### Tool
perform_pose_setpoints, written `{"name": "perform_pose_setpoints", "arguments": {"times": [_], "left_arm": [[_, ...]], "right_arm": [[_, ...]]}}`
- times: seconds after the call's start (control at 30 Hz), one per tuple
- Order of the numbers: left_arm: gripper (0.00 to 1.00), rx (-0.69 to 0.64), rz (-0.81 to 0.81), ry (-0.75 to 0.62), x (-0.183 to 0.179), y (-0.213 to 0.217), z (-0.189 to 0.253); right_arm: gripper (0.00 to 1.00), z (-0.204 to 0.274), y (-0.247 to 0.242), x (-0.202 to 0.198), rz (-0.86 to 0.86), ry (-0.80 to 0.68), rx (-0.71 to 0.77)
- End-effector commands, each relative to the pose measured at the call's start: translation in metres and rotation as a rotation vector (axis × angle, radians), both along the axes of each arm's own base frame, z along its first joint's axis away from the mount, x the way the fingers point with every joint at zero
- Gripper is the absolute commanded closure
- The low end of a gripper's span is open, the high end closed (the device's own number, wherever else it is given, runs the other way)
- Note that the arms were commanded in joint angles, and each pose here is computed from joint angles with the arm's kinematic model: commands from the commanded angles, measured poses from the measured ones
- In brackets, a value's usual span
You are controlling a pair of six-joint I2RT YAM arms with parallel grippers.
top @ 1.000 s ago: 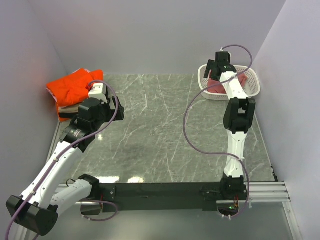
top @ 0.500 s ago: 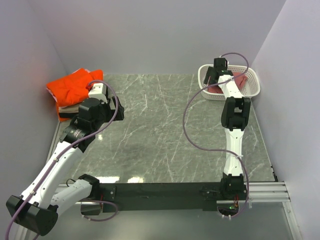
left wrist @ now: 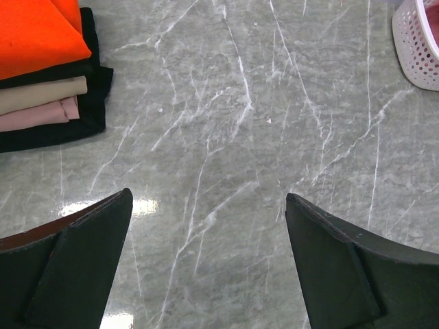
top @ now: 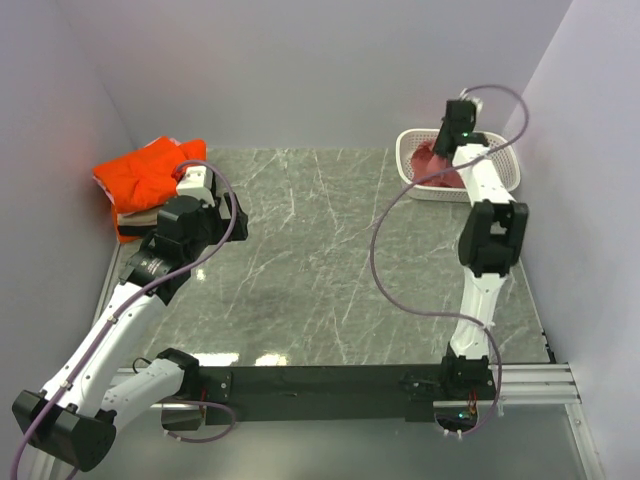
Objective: Fold and stack the t-shirts
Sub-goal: Grab the tshirt from the pile, then move the tshirt to the center of the board
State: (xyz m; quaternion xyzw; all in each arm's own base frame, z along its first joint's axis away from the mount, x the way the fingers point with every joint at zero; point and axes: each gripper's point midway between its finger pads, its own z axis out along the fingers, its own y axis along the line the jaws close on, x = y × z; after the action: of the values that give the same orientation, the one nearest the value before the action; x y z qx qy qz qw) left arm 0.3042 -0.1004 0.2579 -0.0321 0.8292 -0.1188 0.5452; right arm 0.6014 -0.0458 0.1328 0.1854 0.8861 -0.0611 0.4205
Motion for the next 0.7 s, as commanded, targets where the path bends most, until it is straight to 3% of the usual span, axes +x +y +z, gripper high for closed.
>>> {"name": "perform_pose_setpoints", "arguments": {"times": [0.0, 0.03, 0.23, 0.33, 0.47, 0.53, 0.57, 0.6, 0.67], "left_arm": [[0.01, -0.005, 0.008, -0.044, 0.001, 0.003, 0.013], [0.01, -0.006, 0.001, -0.045, 0.001, 0.002, 0.014], [0.01, -0.021, -0.013, -0.055, -0.001, -0.001, 0.017], [0.01, -0.027, -0.017, -0.055, -0.002, -0.002, 0.017], [0.01, -0.038, -0.032, -0.059, -0.002, -0.005, 0.019], [0.01, -0.042, -0.037, -0.059, -0.002, -0.006, 0.019], [0.01, -0.045, -0.038, -0.059, -0.002, -0.006, 0.019], [0.01, -0.046, -0.041, -0.058, -0.002, -0.006, 0.019], [0.01, -0.046, -0.046, -0.058, -0.002, -0.007, 0.019]], "right_arm": [[1.00, 0.213, 0.005, -0.021, -0.003, -0.484, -0.030], [1.00, 0.256, 0.005, -0.040, 0.006, -0.567, -0.042], [1.00, 0.354, 0.078, -0.126, 0.202, -0.710, -0.115], [0.96, 0.364, 0.116, -0.163, 0.297, -0.709, -0.136], [0.93, 0.379, 0.150, -0.234, 0.448, -0.767, -0.011], [0.84, 0.394, 0.165, -0.274, 0.556, -0.836, 0.099], [0.78, 0.379, 0.172, -0.280, 0.597, -0.810, 0.130], [0.60, 0.376, 0.176, -0.288, 0.623, -0.810, 0.165], [0.42, 0.355, 0.178, -0.300, 0.638, -0.771, 0.197]]}}
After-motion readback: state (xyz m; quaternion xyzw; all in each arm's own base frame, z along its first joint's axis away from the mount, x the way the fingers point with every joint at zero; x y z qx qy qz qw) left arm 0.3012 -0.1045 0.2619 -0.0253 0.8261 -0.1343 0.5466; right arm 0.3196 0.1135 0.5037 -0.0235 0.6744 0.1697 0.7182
